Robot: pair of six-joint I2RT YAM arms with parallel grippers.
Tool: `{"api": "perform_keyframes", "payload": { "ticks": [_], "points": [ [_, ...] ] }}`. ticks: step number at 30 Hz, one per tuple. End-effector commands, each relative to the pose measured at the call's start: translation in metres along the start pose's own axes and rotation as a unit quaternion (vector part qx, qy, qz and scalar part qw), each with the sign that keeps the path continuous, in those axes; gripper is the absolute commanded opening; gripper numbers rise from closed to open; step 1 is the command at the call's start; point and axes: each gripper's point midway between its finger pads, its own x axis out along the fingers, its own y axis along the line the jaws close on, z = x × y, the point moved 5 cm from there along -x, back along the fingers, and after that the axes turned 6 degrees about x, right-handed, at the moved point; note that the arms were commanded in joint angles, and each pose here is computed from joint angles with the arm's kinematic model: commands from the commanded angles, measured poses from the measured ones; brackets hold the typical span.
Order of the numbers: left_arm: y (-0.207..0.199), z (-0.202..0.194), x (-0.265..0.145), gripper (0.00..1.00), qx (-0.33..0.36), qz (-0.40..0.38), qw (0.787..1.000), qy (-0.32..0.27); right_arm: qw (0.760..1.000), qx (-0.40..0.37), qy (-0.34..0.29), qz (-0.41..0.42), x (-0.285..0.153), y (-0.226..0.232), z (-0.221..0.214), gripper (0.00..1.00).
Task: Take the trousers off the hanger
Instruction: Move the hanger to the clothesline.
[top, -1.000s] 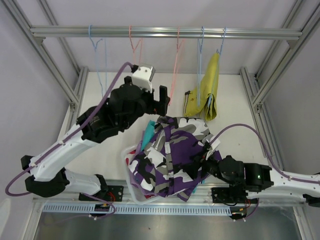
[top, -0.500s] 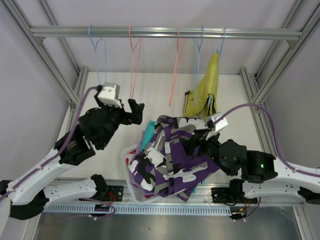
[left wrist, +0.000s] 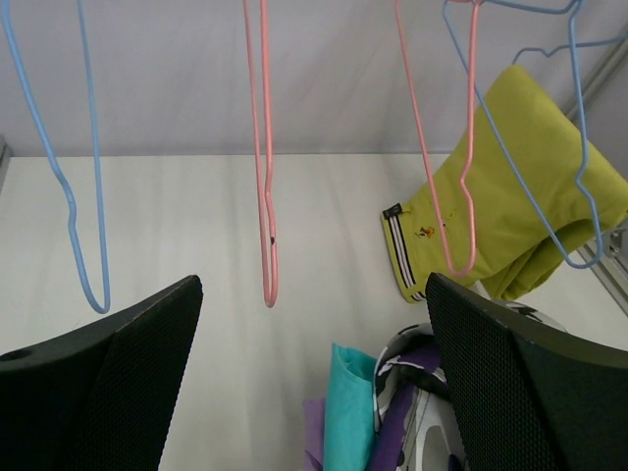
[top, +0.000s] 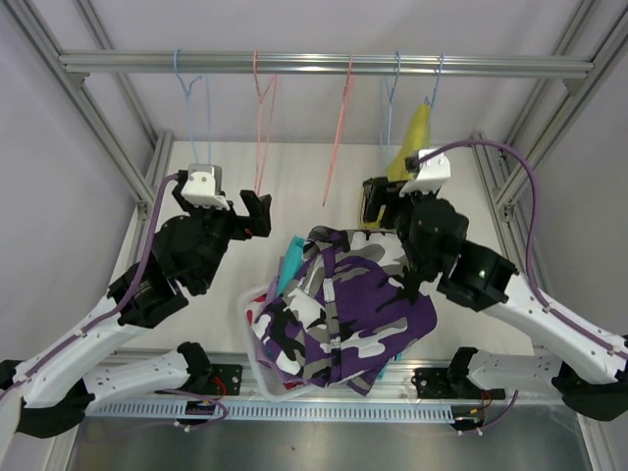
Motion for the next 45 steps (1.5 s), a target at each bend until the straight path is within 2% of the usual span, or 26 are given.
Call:
{"api": "perform_keyframes", "payload": {
  "ticks": [1,7,19,27,38,45],
  "points": [
    [0.010,0.009,0.002,0.99,-0.011,0.023,0.999,-0.025,1.000,-0.002,-0.003,0.013,0.025,0.000,0.022,0.72],
    [0.020,0.010,0.005,0.99,-0.024,0.040,0.999,-0.025,0.999,-0.005,0.030,0.025,0.061,-0.008,0.021,0.72],
    [0.040,0.011,0.007,1.00,-0.068,0.060,0.995,-0.028,0.997,0.001,0.067,0.036,0.094,-0.018,0.006,0.71],
    [0.047,0.013,0.004,0.99,-0.080,0.065,0.994,-0.036,0.997,-0.012,0.072,0.029,0.101,-0.022,0.002,0.71],
    [0.047,0.008,0.011,1.00,-0.091,0.056,0.994,-0.022,0.998,-0.009,0.053,0.040,0.084,-0.024,0.020,0.70],
    [0.046,0.006,0.013,0.99,-0.094,0.051,0.994,-0.015,0.997,-0.025,0.064,0.021,0.083,-0.031,0.013,0.70]
  ]
}}
